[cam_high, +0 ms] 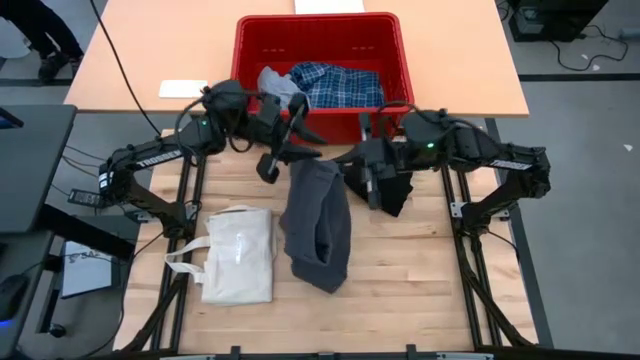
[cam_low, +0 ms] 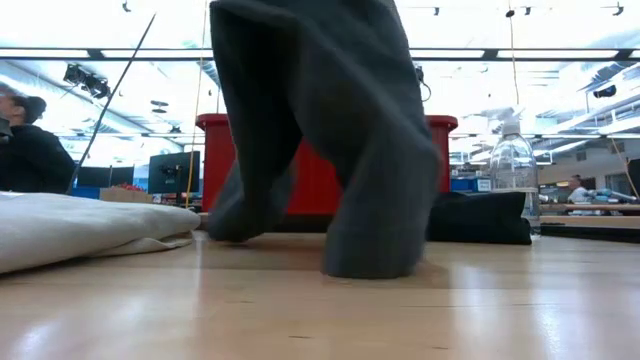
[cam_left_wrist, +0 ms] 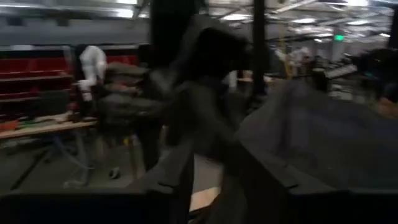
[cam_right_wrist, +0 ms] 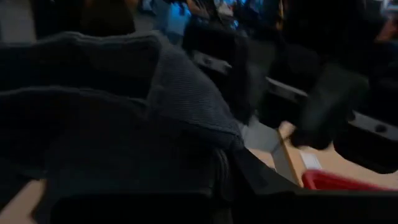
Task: Fold Laundry from Bin
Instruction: Fold the gray shorts
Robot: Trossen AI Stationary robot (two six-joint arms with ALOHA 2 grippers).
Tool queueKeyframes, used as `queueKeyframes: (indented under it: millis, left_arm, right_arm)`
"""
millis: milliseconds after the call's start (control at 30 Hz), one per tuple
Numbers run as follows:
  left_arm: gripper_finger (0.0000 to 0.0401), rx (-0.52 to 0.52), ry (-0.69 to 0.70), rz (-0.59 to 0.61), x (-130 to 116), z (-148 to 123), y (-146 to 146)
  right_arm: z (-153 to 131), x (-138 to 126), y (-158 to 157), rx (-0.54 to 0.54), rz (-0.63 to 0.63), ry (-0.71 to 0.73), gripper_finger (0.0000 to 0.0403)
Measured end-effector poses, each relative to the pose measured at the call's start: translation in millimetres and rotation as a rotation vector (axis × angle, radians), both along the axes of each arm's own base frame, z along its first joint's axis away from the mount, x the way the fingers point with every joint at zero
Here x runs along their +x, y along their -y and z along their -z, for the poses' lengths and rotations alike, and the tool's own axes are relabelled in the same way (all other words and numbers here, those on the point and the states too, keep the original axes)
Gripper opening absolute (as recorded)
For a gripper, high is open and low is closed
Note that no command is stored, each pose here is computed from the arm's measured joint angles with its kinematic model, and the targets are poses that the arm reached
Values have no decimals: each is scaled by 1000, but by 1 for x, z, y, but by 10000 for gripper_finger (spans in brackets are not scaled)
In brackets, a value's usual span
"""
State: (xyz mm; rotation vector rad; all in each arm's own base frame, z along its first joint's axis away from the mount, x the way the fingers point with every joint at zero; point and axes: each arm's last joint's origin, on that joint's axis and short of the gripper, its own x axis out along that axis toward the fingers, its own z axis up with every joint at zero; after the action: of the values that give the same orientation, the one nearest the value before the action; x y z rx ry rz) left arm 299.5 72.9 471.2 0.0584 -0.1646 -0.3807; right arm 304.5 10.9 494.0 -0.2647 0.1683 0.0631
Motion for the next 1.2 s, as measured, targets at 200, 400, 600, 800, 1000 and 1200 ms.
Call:
queueKeyframes:
  millis: [200, 400, 600, 800, 1000, 1200]
  left_arm:
    - [156, -12, -22, -2, 8, 6, -2]
    - [148, 4, -31, 35, 17, 12, 8]
    - [146, 7, -27, 43, 17, 12, 9]
    - [146, 6, -31, 47, 18, 12, 10]
    - [146, -54, -68, 32, 15, 13, 3]
    - [146, -85, -130, -26, -5, 8, -7]
  right_arm:
    - [-2, -3, 2, 8, -31, 8, 21]
    - [-1, -3, 3, 0, -61, -6, 21]
    - [-1, -4, 2, -30, -110, -2, 21]
    - [-2, -4, 2, -34, -105, 2, 21]
    - [-3, -6, 4, -29, -34, -1, 21]
    - [-11, -28, 14, 30, 149, -7, 21]
